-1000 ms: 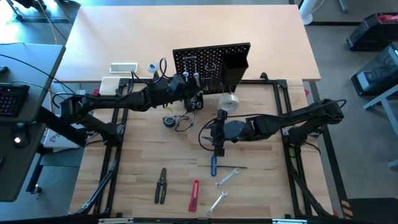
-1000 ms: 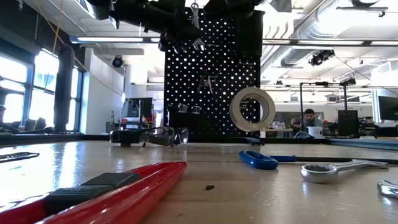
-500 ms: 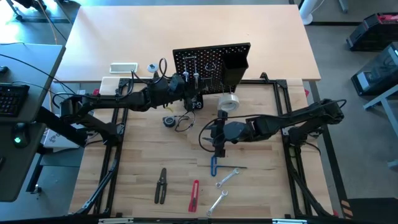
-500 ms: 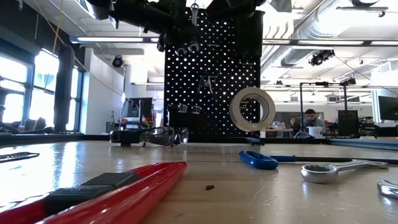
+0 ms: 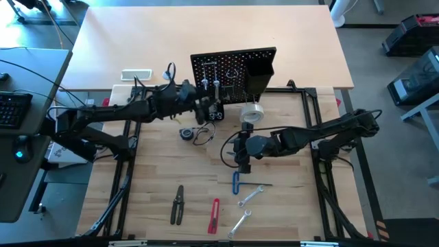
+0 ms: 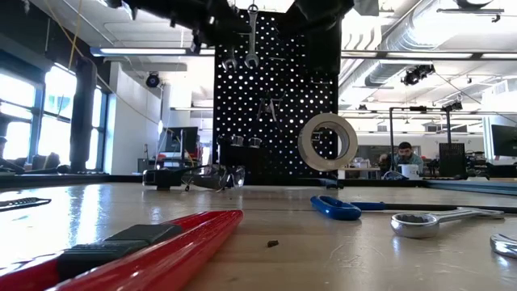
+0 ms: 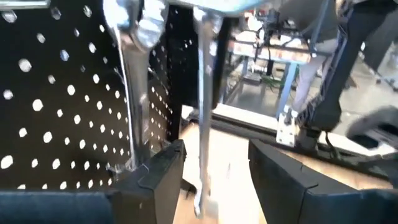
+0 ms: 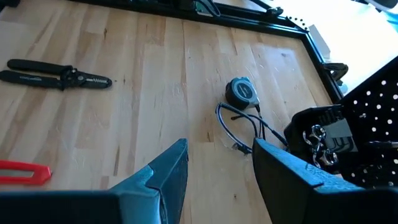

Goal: Hang tools onto peg board
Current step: Put the blue pick tool into the top black bin on the peg board

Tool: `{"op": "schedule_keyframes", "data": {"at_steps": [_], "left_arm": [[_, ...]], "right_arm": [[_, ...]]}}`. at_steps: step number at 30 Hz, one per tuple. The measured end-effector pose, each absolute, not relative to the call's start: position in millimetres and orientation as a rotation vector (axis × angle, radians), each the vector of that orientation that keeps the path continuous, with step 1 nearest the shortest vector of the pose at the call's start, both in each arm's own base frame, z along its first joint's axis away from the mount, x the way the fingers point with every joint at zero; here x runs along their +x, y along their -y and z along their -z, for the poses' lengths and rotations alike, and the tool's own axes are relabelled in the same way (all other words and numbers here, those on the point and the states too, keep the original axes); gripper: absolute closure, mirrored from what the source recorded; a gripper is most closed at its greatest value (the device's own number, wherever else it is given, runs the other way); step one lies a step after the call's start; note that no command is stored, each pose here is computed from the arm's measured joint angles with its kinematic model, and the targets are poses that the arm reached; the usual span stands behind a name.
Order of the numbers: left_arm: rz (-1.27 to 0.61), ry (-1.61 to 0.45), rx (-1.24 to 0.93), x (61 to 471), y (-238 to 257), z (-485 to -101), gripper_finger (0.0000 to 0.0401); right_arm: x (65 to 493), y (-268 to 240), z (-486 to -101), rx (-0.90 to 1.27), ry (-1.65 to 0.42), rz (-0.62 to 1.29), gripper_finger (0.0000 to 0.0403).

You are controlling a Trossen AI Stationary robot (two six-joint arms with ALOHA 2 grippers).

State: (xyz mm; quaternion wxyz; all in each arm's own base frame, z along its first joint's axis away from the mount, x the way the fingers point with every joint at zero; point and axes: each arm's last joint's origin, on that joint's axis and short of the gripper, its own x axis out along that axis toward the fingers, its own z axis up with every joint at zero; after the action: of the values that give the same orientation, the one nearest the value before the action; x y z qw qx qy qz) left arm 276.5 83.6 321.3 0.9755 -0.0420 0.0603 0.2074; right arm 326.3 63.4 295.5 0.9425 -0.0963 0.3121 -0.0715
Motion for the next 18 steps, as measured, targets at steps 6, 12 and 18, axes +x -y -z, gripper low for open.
{"op": "schedule_keyframes", "data": {"at_steps": [6,12,18], "left_arm": [[-0.386,-0.211,-0.08,267,-71,-321,0.0229],[-0.343,-0.347,-0.077,265,-57,-310,0.0229],[-0.263,-0.538,-0.044,261,-35,-294,0.0229]], "right_arm": [[325,-63,-294,-0.199,-0.655,0.147,0.0231],[324,-63,-292,-0.177,-0.683,0.13,0.0231],[319,-66,-276,-0.115,-0.75,0.057,0.0231]]}}
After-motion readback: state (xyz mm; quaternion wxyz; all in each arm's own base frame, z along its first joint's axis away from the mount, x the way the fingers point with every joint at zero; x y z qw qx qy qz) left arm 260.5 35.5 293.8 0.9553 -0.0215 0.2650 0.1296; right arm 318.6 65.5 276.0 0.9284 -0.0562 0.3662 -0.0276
